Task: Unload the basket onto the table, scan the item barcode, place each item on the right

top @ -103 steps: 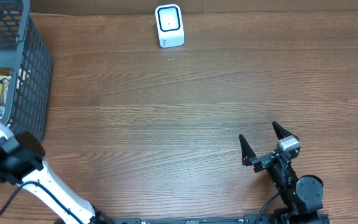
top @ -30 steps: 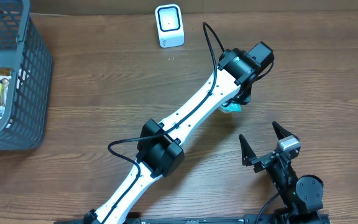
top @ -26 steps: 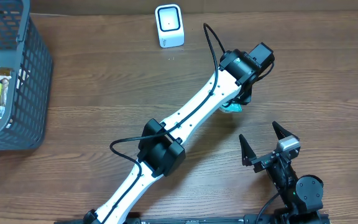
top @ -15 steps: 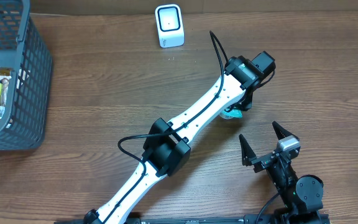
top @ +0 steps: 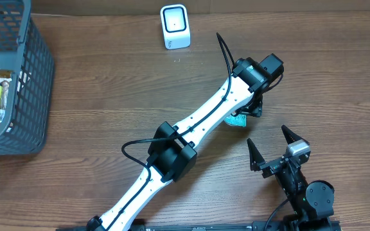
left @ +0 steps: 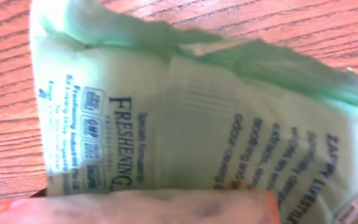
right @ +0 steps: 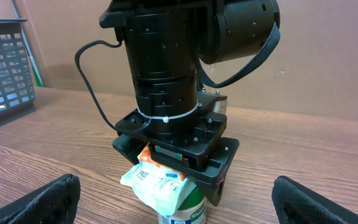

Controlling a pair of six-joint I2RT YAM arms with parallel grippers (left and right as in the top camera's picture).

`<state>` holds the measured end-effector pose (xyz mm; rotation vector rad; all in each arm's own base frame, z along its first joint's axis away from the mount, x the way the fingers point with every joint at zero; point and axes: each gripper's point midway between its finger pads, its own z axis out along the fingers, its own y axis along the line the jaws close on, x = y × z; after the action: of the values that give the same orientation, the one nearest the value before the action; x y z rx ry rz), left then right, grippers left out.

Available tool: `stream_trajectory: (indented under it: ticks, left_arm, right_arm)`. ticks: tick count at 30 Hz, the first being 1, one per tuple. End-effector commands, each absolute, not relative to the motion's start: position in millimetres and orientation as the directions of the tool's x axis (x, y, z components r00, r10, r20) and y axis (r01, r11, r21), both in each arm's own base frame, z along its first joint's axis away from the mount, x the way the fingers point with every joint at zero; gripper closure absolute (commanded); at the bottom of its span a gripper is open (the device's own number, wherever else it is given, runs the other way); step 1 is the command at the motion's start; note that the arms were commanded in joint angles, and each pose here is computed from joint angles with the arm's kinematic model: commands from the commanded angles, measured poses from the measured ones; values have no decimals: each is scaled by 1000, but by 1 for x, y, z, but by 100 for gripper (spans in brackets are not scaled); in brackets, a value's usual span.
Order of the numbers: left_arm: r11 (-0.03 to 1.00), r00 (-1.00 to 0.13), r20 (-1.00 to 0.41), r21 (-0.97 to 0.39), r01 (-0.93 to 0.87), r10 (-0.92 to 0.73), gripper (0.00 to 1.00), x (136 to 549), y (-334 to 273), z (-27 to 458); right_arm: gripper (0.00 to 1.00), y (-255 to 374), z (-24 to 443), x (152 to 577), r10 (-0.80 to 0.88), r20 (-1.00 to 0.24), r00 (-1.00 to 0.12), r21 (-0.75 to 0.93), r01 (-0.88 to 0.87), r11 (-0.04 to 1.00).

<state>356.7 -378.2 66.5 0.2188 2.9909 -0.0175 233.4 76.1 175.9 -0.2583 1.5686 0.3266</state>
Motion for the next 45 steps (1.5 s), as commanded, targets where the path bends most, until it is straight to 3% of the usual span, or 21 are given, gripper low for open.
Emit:
stream_trajectory:
  ticks: [1, 3, 14, 21, 32, 36, 43, 45]
  left_arm:
    - [982, -974, -128, -12, 189, 186, 7, 351, -383, 67]
    - [978, -969, -141, -19, 206, 201, 0, 352, -383, 75]
    - [954, -914, -308, -56, 295, 265, 0, 366, -384, 150]
    - [884, -844, -292, 12, 468, 450, 0, 362, -380, 149]
    - [874, -849, -224, 39, 484, 479, 0, 358, -375, 123]
    - [877, -851, -225, 39, 480, 476, 25, 363, -376, 114]
    - [877, -852, -222, 35, 479, 474, 36, 363, -378, 110]
    - [877, -852, -221, 31, 480, 475, 35, 363, -378, 110]
  right_arm:
    - [0, 75, 173, 234, 43, -999, -27, 50, -356, 933]
    - [0, 75, 173, 234, 43, -999, -27, 50, -356, 933]
    - [0, 75, 173, 234, 43, -999, -27, 50, -356, 933]
    - [0, 75, 173, 234, 43, -999, -27, 50, -356, 933]
    - [0, 75, 173, 234, 43, -999, -27, 50, -356, 933]
    - [0, 75, 173, 234, 43, -999, -27, 50, -356, 933]
    - [0, 75, 173, 234, 43, -999, -27, 50, -356, 933]
    - [0, 75, 173, 234, 43, -999, -27, 50, -356, 933]
